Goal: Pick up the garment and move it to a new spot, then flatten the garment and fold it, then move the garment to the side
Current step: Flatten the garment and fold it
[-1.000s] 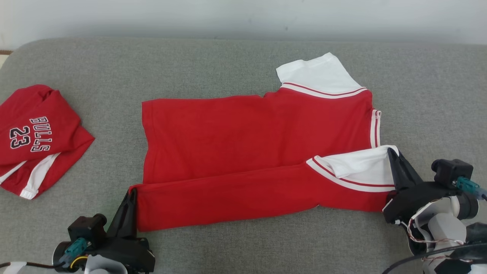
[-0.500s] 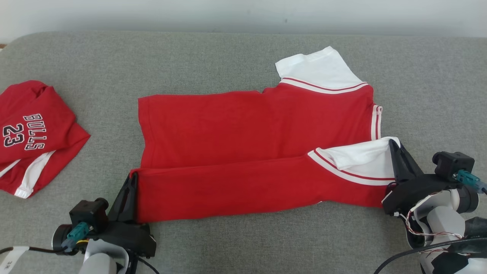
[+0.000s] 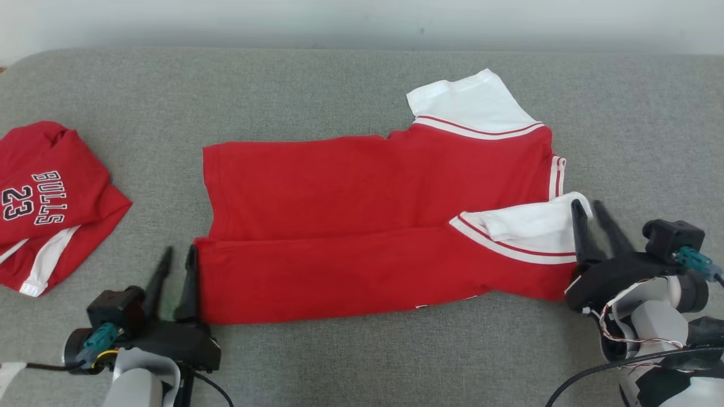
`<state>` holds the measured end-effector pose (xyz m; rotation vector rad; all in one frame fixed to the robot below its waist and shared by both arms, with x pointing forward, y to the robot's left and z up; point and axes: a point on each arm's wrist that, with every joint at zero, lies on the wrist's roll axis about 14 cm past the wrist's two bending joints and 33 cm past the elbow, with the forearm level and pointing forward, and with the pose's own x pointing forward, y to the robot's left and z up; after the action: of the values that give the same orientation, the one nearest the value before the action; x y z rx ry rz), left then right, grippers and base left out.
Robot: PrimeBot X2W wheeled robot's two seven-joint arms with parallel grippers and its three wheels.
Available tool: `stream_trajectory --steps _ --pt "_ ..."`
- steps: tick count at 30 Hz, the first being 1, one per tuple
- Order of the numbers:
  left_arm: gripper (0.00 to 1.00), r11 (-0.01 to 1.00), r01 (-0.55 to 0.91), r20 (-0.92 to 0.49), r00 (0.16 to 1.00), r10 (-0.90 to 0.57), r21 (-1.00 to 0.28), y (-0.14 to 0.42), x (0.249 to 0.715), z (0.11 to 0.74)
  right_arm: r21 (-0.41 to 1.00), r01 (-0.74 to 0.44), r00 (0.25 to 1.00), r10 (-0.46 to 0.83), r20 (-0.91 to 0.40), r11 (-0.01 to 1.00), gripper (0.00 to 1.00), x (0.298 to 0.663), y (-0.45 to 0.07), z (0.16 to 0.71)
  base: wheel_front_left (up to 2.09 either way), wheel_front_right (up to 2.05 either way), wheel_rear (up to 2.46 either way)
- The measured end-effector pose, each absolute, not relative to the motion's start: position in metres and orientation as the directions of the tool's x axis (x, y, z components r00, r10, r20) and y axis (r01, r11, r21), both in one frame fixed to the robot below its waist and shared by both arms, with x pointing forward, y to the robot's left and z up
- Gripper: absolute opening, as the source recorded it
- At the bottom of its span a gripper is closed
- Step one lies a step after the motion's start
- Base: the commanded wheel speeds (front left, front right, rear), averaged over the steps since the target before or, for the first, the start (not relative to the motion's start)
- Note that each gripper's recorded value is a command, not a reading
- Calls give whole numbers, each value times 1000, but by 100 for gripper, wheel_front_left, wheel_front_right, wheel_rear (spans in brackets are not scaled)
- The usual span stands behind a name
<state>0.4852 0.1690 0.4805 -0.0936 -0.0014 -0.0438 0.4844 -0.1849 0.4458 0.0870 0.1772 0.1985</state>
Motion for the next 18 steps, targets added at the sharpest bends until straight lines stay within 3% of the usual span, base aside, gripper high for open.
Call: stream_trajectory --steps 7,18 --pt "100 998 -13 37 999 16 -66 185 469 492 72 -86 990 93 -105 994 100 481 -224 468 0 0 0" --pt "100 995 -80 5 997 80 -62 197 417 482 48 -49 988 55 -141 998 100 424 -228 450 0 0 0"
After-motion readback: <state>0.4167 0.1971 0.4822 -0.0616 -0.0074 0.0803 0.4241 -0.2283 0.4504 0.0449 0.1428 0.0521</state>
